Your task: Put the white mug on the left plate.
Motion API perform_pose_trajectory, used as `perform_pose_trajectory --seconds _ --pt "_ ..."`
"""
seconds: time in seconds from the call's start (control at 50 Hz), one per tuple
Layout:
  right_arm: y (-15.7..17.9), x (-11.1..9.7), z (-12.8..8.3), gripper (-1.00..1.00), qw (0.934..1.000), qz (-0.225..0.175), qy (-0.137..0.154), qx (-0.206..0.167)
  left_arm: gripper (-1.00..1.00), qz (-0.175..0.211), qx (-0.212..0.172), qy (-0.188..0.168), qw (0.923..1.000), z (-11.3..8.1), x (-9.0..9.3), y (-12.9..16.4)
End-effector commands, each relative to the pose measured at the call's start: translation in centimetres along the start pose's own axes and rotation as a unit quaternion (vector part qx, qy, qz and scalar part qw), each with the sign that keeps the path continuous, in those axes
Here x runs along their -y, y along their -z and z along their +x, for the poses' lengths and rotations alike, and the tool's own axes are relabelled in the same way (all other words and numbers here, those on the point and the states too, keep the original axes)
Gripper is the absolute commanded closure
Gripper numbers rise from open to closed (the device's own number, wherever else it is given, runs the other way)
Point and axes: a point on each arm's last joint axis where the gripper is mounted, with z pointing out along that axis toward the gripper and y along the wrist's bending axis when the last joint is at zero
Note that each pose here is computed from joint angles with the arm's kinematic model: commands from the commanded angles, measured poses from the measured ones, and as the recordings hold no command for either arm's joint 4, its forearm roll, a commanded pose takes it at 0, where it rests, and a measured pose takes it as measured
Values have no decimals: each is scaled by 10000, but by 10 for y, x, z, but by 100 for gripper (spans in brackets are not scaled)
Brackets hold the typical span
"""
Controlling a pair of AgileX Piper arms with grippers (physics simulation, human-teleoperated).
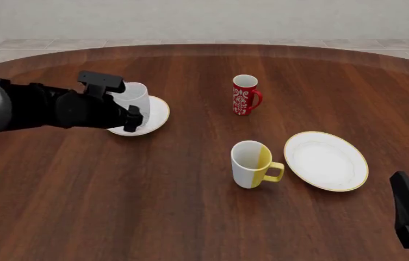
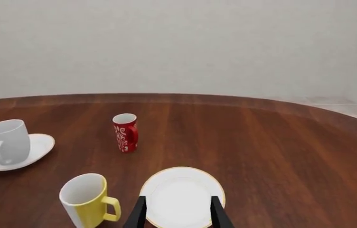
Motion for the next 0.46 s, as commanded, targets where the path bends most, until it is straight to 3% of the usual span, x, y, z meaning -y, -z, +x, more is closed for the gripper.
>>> perform_pose_trajectory --seconds 0.02,0.36,0.46 --pt "0 0 0 -100 10000 -13 0 1 -100 45 133 -79 9999 1 4 29" --pt "0 -1 -1 -100 10000 -44 -3 35 -100 50 262 -154 9995 9 5 59" --pt "0 -1 -1 -100 10000 -46 -9 49 -100 34 414 -178 9990 9 4 82"
